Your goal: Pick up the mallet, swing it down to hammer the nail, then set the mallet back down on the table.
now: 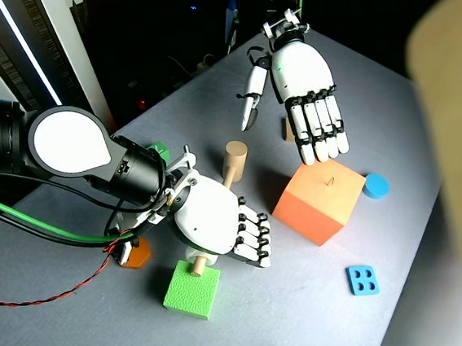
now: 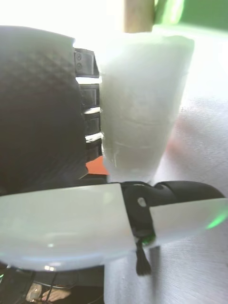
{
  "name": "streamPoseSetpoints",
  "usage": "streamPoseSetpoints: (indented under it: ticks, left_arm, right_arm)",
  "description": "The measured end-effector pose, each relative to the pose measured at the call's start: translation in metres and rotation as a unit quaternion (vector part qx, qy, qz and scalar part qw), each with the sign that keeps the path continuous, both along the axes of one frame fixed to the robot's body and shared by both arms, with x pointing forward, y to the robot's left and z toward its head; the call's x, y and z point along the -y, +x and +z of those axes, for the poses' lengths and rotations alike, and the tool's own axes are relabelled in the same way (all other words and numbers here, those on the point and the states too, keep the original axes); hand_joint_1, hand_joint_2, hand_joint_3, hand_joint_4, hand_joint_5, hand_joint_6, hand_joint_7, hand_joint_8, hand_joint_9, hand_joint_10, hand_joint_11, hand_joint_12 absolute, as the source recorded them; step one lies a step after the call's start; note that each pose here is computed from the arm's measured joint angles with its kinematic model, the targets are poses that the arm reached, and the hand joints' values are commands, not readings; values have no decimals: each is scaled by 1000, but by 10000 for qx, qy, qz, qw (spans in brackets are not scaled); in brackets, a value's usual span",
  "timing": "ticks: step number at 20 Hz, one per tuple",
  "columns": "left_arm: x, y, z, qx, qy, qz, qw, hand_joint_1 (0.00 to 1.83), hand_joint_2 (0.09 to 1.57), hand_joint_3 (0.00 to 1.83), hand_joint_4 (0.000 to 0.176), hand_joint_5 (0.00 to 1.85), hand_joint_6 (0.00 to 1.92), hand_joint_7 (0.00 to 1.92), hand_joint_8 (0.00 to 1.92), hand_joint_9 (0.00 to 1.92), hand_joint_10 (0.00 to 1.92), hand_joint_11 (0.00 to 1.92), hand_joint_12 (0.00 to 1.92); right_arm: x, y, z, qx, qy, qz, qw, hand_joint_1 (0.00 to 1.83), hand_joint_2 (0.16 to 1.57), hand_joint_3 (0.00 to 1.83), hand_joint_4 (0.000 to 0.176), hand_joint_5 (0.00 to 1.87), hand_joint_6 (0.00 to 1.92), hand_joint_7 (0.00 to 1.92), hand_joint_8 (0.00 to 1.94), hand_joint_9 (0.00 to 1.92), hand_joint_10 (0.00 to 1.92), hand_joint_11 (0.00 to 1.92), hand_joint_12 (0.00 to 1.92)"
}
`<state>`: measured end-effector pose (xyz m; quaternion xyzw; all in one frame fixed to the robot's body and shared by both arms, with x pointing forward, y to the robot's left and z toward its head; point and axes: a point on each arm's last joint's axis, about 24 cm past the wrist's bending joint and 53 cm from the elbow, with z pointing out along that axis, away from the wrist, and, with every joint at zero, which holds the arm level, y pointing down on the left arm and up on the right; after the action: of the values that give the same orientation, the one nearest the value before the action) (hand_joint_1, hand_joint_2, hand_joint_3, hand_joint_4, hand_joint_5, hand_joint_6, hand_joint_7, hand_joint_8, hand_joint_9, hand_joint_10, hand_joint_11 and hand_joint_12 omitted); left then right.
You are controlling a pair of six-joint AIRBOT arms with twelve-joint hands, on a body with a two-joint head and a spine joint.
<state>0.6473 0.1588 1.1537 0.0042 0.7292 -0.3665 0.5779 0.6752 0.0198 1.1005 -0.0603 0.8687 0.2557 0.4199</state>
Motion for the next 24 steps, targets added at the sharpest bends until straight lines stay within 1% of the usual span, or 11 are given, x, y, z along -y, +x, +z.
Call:
streamPoseSetpoints:
  ticks: [8, 15, 16, 17, 18, 19, 20, 21, 22, 23, 24]
  left_arm:
    - [1, 1, -5, -54, -42, 10, 10000, 0, 1162, 4, 0, 50, 10, 21, 8, 1, 0, 0, 0]
    - [-2, 2, -8, -137, -158, 83, 9997, 0, 1170, 6, 0, 69, 12, 36, 9, 13, 5, 0, 0]
    - [-3, 2, -8, -141, -175, 88, 9997, 0, 1171, 6, 0, 71, 11, 40, 10, 17, 6, 0, 0]
    - [-3, 2, -8, -160, -205, 98, 9996, 0, 1172, 6, 0, 78, 13, 51, 13, 29, 10, 5, 2]
    - [-4, 2, -9, -167, -225, 102, 9996, 0, 1174, 6, 0, 84, 12, 63, 14, 40, 12, 16, 7]
    - [-4, 2, -9, -171, -238, 103, 9995, 0, 1172, 4, 0, 85, 11, 66, 14, 47, 14, 23, 10]
    - [-4, 2, -8, -163, -243, 104, 9995, 0, 1172, 4, 0, 80, 8, 64, 11, 47, 12, 23, 11]
    - [-4, 2, -8, -158, -246, 104, 9995, 0, 1172, 4, 0, 72, 4, 57, 7, 40, 8, 15, 7]
    - [-4, 2, -8, -158, -246, 104, 9995, 0, 1174, 4, 0, 73, 4, 58, 7, 39, 7, 8, 5]
    - [-4, 2, -8, -158, -244, 104, 9995, 0, 1179, 6, 0, 88, 8, 79, 12, 61, 13, 25, 13]
    - [-4, 2, -8, -162, -245, 104, 9995, 0, 1175, 4, 0, 78, 3, 72, 8, 51, 7, 12, 8]
  right_arm:
    - [1, 2, 0, 16, -2, -11, 10000, 1313, 967, 0, 0, 455, 13, 496, 11, 450, 28, 10, 1105]
    - [-4, 1, 5, 71, 75, 87, 9999, 1289, 939, 0, 0, 874, 85, 940, 98, 898, 151, 458, 1027]
    - [-4, 1, 5, 76, 80, 90, 9999, 1273, 954, 0, 0, 849, 272, 836, 505, 819, 546, 522, 1172]
    - [-4, 1, 6, 78, 89, 94, 9999, 1232, 1101, 8, 0, 859, 898, 940, 1025, 757, 959, 579, 1324]
    - [-4, 2, 6, 82, 98, 97, 9999, 1196, 1178, 4, 0, 792, 1167, 872, 1255, 700, 1276, 582, 1459]
    - [-4, 1, 6, 63, 119, 89, 9999, 1300, 1213, 9, 0, 718, 1288, 761, 1383, 753, 1456, 604, 1513]
    - [-4, 1, 6, 56, 128, 85, 9999, 1311, 1246, 16, 0, 622, 1574, 724, 1393, 714, 1488, 551, 1544]
    - [-3, 2, 6, 54, 133, 80, 9999, 1557, 1204, 13, 0, 608, 1852, 656, 1638, 706, 1609, 602, 1456]
    - [-2, 2, 6, 42, 139, 69, 9999, 1607, 1197, 14, 0, 640, 1907, 629, 1725, 703, 1644, 625, 1407]
    - [5, 0, -4, -98, 45, -51, 9999, 1406, 1280, 26, 0, 799, 1920, 887, 1932, 906, 1910, 873, 1876]
    - [8, -1, -5, -135, 27, -89, 9999, 1364, 1322, 21, 0, 868, 1921, 1025, 1939, 1063, 1919, 1036, 1912]
